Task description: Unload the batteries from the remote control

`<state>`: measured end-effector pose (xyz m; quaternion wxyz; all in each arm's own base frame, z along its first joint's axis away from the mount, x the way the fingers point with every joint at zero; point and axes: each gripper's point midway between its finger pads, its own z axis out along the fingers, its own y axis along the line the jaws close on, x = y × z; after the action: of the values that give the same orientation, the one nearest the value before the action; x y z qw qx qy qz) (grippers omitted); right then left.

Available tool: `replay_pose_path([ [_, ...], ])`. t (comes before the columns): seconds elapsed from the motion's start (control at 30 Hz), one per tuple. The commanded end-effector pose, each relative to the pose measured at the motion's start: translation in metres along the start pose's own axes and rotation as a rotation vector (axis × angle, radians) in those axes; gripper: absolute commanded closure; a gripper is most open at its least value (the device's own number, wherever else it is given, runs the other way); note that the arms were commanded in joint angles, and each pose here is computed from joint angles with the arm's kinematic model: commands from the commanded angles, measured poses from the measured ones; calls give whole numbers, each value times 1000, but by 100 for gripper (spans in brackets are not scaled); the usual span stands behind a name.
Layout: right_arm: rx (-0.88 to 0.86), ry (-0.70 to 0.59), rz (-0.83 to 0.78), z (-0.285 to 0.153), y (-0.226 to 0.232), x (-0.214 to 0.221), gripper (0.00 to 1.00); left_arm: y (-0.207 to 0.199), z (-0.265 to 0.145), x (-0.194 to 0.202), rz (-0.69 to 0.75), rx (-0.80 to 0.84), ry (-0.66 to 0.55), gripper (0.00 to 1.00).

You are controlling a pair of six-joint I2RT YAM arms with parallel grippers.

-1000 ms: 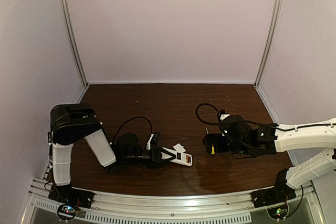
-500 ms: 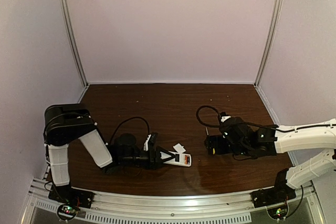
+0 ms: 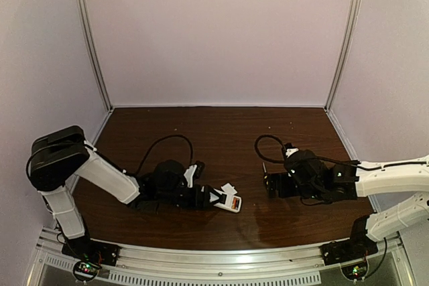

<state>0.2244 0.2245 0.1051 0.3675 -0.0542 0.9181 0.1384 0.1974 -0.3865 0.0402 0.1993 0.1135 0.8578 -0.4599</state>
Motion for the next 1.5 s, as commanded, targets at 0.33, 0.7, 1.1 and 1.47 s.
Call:
replay_pose_path([
  [0.33, 50, 6, -3, -2, -15, 6, 0, 77, -31, -3, 162, -495, 27, 20],
  [0.7, 76, 19, -22, -1, -22, 11, 0, 69, -62, -19, 222, -529, -58, 17],
  [1.1, 96, 49, -49, 13, -22, 17, 0, 51, -119, -73, 350, -644, -312, 3],
  [1.47, 98, 83, -68, 29, -18, 24, 1, 45, -141, -117, 381, -665, -439, 3],
])
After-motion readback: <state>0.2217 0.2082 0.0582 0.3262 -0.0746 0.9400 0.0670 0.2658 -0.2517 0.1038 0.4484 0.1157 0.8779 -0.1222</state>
